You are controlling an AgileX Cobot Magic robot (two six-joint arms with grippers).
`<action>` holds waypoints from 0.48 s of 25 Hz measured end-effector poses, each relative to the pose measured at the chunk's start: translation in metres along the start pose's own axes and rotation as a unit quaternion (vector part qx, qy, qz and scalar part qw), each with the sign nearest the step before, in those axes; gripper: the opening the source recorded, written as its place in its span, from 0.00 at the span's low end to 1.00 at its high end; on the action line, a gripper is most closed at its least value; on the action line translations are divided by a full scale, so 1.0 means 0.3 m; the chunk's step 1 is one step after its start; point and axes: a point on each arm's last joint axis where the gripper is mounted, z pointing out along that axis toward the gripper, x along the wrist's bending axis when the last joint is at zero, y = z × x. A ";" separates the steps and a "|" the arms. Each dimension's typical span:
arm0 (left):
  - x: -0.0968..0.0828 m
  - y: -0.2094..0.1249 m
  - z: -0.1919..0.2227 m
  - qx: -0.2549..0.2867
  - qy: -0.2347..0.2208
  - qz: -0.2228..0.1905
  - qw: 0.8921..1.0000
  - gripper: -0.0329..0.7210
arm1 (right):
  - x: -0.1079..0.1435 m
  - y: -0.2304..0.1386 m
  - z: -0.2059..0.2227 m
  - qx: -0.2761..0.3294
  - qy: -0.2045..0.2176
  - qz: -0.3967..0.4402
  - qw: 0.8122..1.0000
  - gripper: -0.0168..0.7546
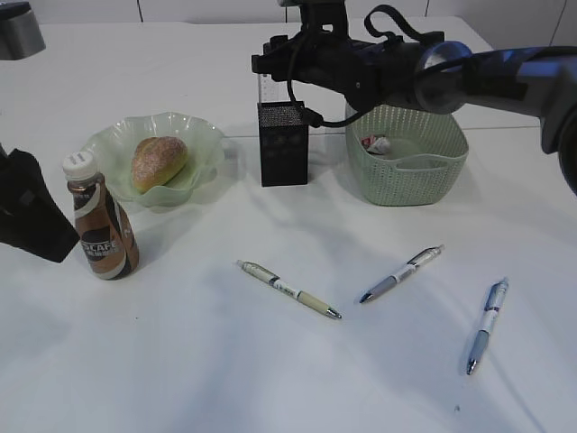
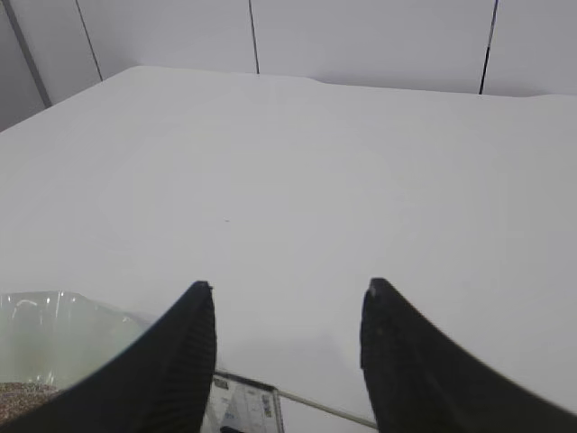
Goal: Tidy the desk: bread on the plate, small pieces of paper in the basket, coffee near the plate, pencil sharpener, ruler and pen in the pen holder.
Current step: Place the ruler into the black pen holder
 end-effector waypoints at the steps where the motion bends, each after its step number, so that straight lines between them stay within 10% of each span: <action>1: 0.000 0.000 0.000 0.000 0.000 0.000 1.000 0.36 | 0.000 0.005 -0.003 0.003 0.000 -0.001 1.000 0.57; 12: 0.000 0.004 0.000 -0.007 0.000 0.000 1.000 0.36 | 0.002 0.196 -0.124 0.036 -0.013 -0.030 0.999 0.57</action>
